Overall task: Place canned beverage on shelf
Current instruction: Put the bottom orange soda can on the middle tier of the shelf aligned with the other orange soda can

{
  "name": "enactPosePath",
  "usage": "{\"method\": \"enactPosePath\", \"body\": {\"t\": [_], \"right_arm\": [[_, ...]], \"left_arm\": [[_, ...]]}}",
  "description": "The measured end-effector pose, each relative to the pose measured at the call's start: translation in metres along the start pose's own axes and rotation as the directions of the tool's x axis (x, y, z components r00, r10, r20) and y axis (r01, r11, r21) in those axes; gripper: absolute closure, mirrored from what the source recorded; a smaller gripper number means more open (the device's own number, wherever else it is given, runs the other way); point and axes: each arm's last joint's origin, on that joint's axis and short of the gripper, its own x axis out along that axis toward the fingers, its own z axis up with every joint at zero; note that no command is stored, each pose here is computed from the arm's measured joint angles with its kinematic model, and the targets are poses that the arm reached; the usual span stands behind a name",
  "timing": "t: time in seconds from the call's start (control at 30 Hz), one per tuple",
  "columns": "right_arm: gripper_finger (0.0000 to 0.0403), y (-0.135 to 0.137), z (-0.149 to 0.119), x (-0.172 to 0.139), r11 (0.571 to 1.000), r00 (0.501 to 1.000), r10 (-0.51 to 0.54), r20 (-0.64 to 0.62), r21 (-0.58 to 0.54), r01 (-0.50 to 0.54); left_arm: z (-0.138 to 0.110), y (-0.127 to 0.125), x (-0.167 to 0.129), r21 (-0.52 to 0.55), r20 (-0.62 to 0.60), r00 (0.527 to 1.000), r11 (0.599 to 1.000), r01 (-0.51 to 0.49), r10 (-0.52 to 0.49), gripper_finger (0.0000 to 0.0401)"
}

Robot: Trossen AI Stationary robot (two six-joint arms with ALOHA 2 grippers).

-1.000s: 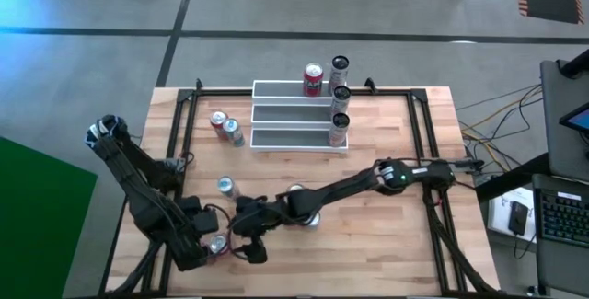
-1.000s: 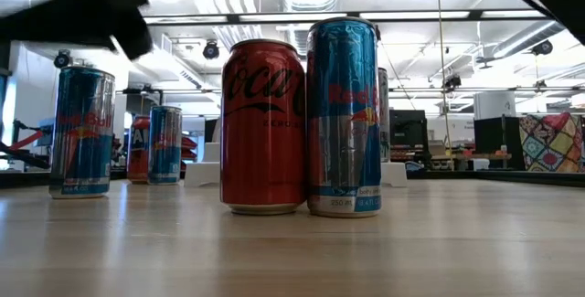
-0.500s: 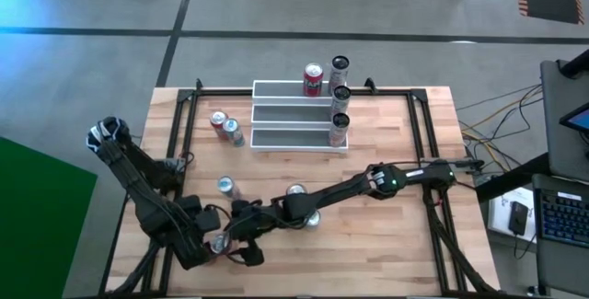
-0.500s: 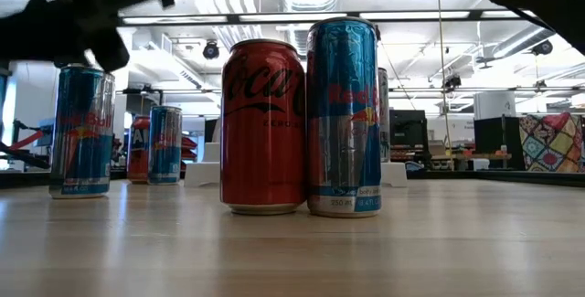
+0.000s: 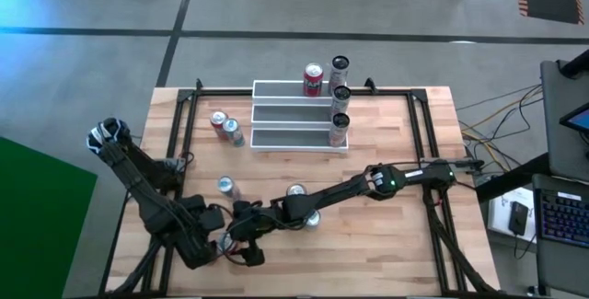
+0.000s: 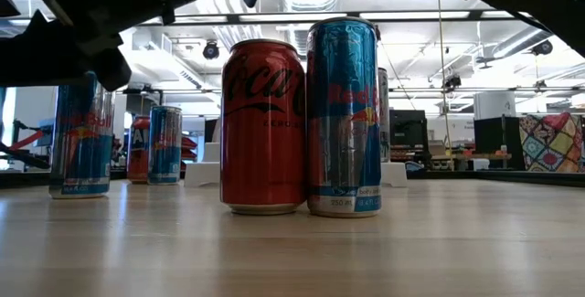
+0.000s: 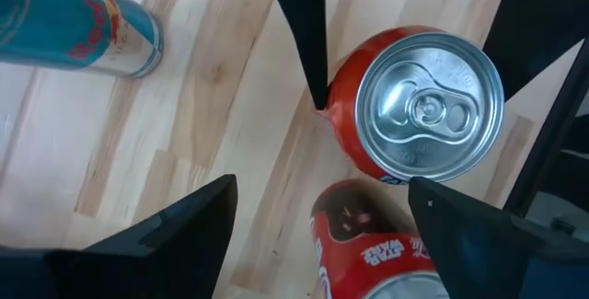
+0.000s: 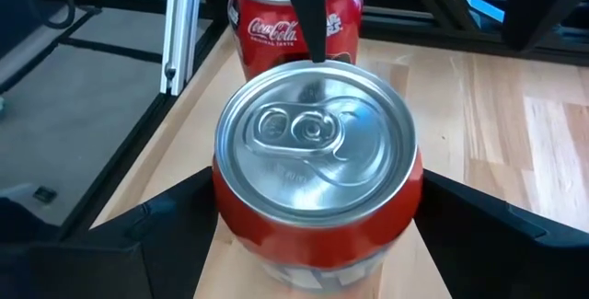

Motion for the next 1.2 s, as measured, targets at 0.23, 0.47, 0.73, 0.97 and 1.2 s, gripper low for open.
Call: {"method": "enactPosePath", "body": {"t": [0.23, 0.47, 0.73, 0.97, 1.2], "right_arm": [[0.0085, -0.002, -0.001, -0.002, 1.000, 0.999, -0.007, -0.032, 0.008, 0.007], [0.0125, -0.005, -0.001, -0.003, 0.999, 0.999, -0.015, -0.038, 0.036, 0.017], [0.0125, -0.008, 0.016, -0.034, 0.988, 0.982, -0.118, -0.147, 0.080, 0.131], [0.0125, -0.021, 0.060, -0.092, 0.952, 0.961, -0.247, -0.122, 0.153, 0.264], [0.0125, -0.022, 0.135, -0.210, 0.886, 0.901, -0.426, 0.084, 0.239, 0.397]], "left_arm": [[0.002, 0.001, 0.000, -0.013, 0.028, 1.000, 1.000, -0.005, 0.005, 0.0095], [0.008, 0.005, -0.016, -0.059, 0.102, 0.993, 0.997, -0.047, 0.053, 0.0095], [0.016, 0.023, -0.073, -0.108, 0.275, 0.959, 0.993, -0.041, 0.069, 0.0095], [0.019, 0.043, -0.104, -0.112, 0.478, 0.877, 0.994, 0.004, 0.050, 0.0095], [0.022, 0.049, -0.108, -0.121, 0.623, 0.776, 0.992, -0.035, 0.103, 0.0095]]}}
